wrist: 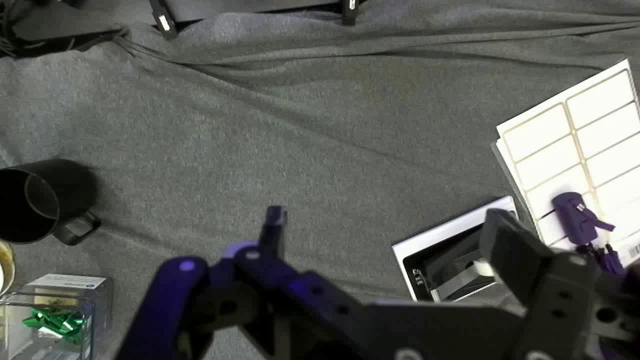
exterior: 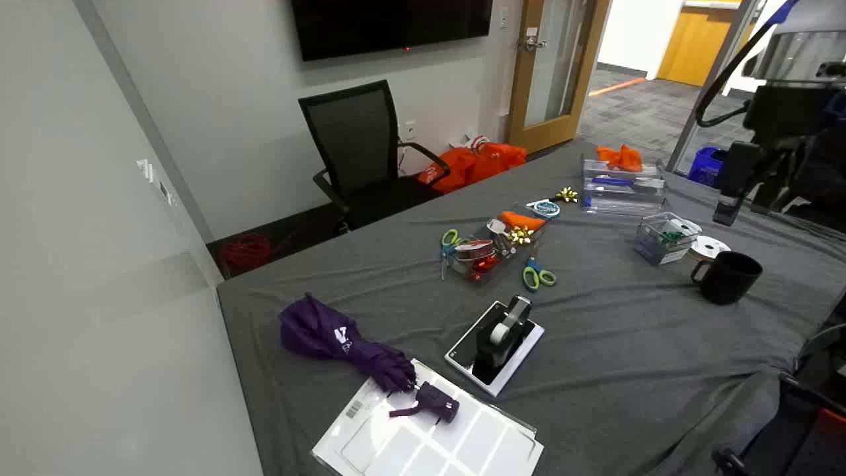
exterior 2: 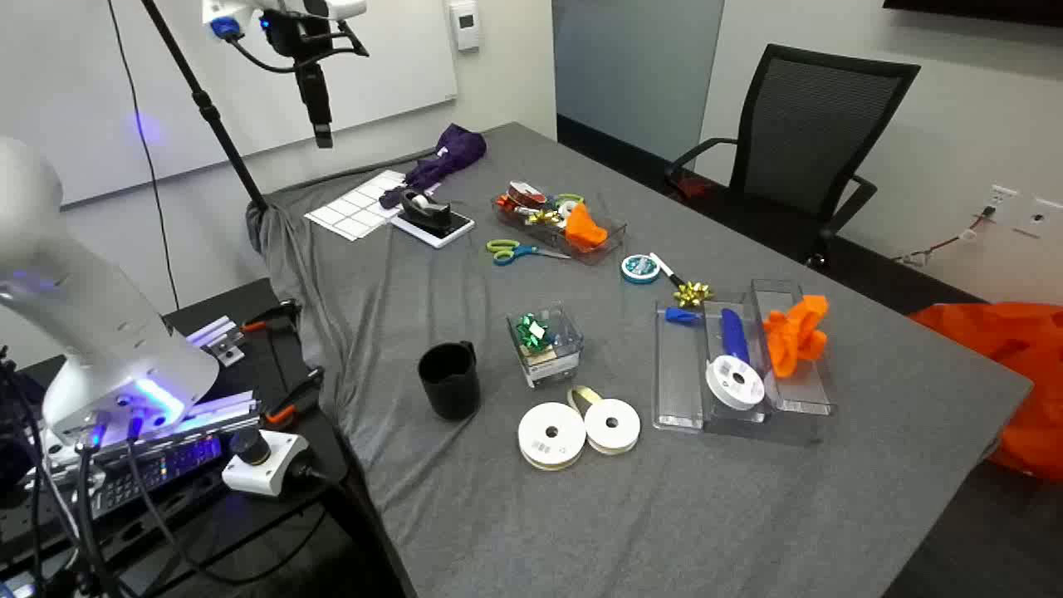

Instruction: Remove the green object from the container

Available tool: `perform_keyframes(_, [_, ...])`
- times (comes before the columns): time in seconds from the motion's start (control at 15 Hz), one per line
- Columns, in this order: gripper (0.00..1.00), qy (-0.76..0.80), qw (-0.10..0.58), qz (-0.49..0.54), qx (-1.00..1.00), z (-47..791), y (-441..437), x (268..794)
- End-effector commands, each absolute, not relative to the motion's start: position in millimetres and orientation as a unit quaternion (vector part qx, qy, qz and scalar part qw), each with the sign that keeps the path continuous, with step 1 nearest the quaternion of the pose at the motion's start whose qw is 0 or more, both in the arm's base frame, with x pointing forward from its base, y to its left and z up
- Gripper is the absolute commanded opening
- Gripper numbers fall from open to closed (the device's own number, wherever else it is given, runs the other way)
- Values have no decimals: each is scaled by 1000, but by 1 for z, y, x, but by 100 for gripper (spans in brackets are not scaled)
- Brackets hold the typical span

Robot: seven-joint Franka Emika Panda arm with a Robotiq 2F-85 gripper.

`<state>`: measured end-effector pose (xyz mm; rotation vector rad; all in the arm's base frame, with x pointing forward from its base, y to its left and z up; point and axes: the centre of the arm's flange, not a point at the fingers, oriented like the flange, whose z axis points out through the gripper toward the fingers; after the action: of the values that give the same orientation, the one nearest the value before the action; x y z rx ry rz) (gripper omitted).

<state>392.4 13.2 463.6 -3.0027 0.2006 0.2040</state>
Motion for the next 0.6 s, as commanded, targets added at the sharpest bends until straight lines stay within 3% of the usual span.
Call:
perform_keyframes(0.0, [100,66,63,68,-994,464,13,392])
perform_keyframes(0.53, [100,68,82,50,-993,467,-6,409])
